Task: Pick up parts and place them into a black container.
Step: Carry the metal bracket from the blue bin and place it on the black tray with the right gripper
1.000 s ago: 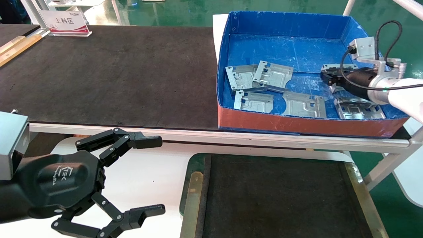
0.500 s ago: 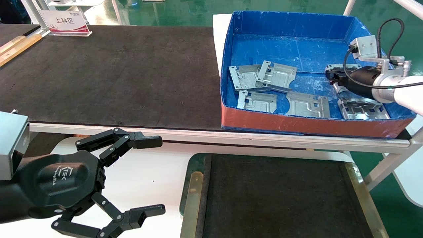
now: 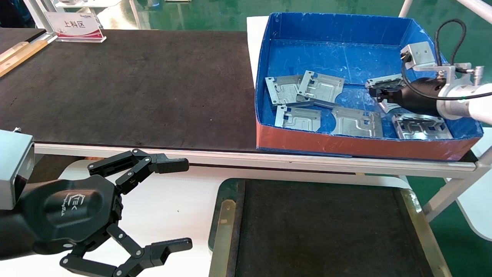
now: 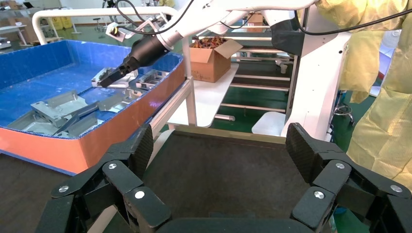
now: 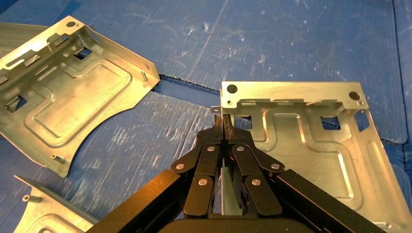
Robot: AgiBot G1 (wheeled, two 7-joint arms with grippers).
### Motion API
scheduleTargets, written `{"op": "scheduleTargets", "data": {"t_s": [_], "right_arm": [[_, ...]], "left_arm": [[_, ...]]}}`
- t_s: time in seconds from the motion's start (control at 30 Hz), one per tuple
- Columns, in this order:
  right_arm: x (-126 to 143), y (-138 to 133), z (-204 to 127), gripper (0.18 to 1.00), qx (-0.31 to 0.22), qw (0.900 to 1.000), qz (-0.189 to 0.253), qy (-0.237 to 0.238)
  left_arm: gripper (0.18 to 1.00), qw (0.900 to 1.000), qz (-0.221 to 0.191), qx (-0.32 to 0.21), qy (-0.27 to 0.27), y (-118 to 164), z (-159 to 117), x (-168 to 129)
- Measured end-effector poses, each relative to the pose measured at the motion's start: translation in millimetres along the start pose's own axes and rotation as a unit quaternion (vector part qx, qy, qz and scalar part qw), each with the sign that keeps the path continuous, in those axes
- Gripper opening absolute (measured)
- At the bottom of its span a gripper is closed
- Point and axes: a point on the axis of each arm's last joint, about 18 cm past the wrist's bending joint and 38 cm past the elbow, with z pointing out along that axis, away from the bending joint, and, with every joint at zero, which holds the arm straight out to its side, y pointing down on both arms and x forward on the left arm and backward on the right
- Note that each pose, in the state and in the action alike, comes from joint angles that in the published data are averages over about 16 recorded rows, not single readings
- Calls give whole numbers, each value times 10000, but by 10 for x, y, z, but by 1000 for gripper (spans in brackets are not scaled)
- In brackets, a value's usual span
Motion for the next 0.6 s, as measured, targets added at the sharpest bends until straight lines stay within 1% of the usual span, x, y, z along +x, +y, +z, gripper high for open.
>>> {"op": "scheduleTargets", "data": {"t_s": [0.17, 0.33, 0.47, 0.6], "right_arm": [[-43, -109, -59, 192, 206, 9993, -174, -252], [-118, -211, -165, 192, 510, 9952, -478, -678], [-195, -275, -316, 192, 804, 9869, -785, -1157], [-282, -311, -535, 191, 1115, 9726, -1099, -1720]], "left_arm": [[1001, 10000, 0, 0, 0, 0, 0, 0], [1001, 10000, 0, 0, 0, 0, 0, 0], [1001, 10000, 0, 0, 0, 0, 0, 0], [1001, 10000, 0, 0, 0, 0, 0, 0]]}}
